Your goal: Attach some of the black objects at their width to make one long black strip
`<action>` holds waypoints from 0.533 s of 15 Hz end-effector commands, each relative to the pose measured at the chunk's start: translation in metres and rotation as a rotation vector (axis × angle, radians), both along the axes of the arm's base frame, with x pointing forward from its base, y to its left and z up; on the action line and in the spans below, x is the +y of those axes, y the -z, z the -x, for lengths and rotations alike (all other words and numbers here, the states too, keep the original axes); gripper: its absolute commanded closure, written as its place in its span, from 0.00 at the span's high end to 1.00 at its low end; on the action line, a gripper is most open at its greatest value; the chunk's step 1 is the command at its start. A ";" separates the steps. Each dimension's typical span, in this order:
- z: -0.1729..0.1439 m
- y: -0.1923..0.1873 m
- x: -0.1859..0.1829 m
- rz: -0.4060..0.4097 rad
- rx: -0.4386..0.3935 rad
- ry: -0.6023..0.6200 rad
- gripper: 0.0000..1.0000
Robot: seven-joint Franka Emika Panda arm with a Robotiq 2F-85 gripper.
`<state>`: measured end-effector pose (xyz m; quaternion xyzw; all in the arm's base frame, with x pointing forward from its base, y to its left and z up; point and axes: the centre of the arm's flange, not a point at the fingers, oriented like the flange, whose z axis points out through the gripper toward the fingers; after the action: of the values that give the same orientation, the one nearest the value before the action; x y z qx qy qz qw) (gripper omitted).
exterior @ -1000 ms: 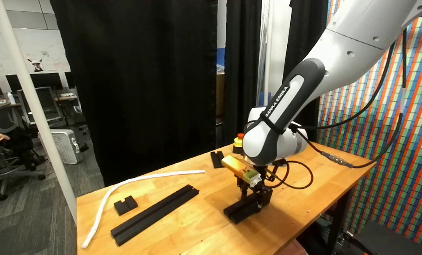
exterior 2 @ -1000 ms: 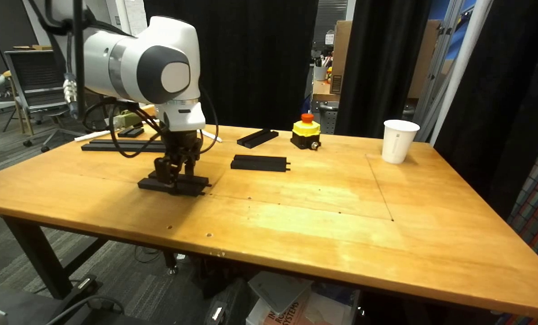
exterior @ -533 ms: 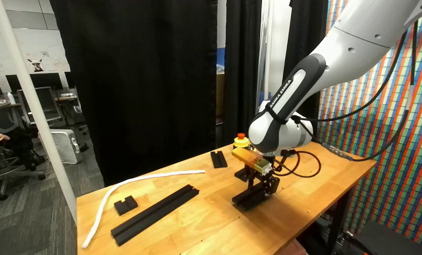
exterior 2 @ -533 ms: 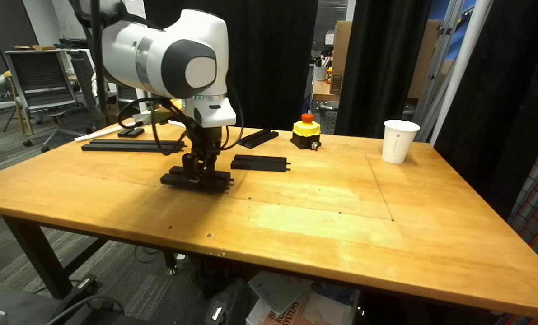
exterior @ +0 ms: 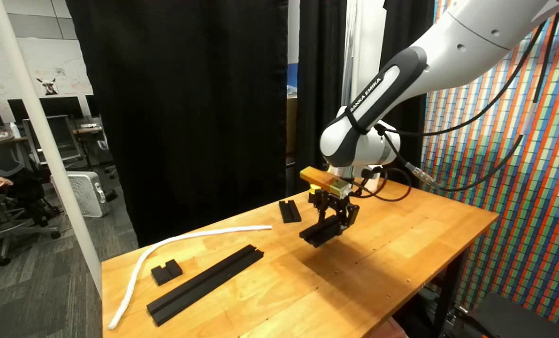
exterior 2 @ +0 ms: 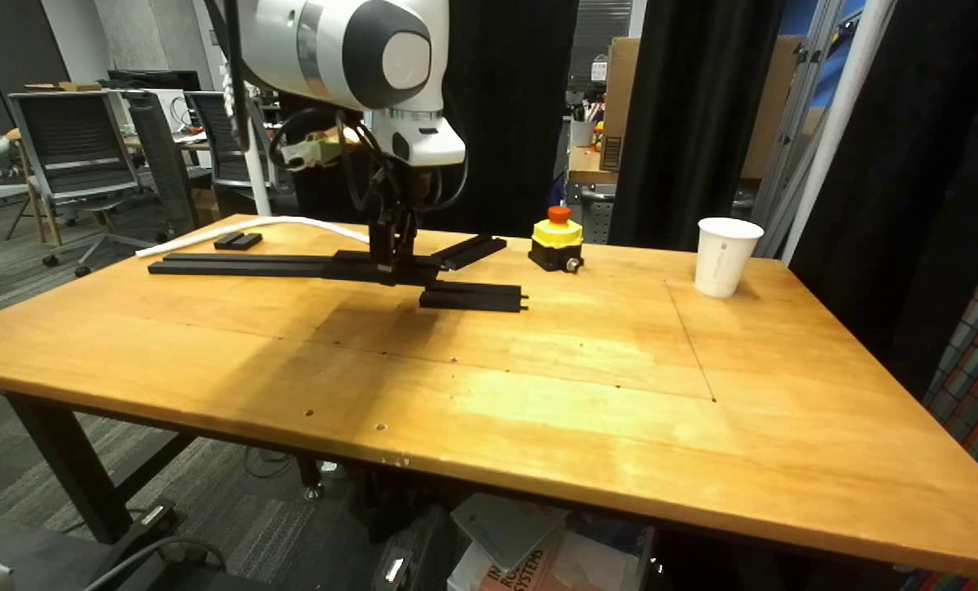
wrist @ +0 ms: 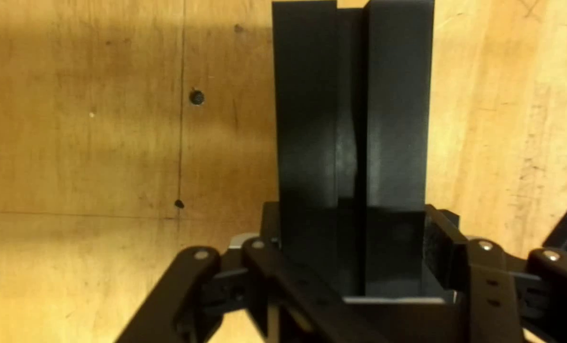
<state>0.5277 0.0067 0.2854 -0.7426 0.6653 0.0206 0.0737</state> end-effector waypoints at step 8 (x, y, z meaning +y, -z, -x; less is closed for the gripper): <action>-0.110 -0.036 0.049 -0.002 -0.014 -0.131 0.46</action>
<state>0.5999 0.0435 0.3162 -0.7758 0.6252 0.0211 0.0830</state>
